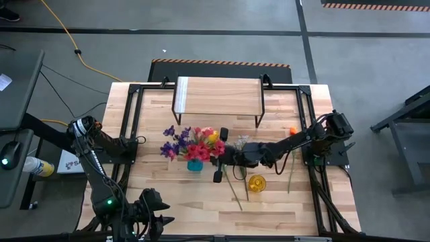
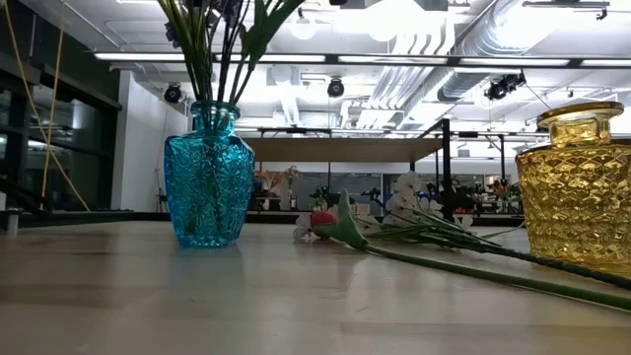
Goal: Pick and place flowers into a vace then onto a shelf
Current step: Put the red flowers into the blue vase
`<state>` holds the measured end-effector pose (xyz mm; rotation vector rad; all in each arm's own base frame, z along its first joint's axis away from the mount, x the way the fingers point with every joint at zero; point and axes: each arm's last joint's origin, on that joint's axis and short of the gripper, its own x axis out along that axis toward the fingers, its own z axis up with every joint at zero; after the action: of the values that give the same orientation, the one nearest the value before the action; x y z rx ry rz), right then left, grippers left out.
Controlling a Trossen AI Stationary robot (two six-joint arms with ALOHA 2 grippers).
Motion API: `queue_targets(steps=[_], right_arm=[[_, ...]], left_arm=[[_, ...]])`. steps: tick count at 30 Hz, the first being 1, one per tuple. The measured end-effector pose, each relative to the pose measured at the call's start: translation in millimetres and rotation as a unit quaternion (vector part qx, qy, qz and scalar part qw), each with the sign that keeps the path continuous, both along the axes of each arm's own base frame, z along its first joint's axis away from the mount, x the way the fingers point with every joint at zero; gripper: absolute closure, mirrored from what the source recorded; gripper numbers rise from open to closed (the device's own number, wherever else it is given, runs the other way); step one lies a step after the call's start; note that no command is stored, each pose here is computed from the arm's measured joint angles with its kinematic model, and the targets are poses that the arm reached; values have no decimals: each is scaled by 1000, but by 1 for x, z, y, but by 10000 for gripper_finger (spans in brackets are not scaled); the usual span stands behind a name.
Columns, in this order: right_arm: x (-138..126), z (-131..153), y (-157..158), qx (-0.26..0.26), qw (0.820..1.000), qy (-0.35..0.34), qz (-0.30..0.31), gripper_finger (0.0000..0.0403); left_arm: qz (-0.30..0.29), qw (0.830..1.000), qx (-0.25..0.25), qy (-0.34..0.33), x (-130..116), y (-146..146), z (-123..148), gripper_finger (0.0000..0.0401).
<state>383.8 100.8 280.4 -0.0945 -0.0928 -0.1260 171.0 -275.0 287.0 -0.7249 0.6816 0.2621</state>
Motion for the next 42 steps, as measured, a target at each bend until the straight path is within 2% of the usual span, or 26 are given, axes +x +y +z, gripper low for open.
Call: queue_targets(steps=[15, 21, 30, 42], right_arm=[[0, -11, 0, -2, 999, 53, 1, 321], [0, -16, 0, 7, 997, 76, 3, 289], [-1, -20, 6, 11, 994, 96, 47, 236], [-12, -13, 8, -32, 989, 137, 47, 213]], left_arm=[[0, 1000, 0, 0, 0, 0, 0, 114], [0, 1000, 0, 0, 0, 0, 0, 114], [0, 1000, 0, 0, 0, 0, 0, 114], [0, 1000, 0, 0, 0, 0, 0, 114]])
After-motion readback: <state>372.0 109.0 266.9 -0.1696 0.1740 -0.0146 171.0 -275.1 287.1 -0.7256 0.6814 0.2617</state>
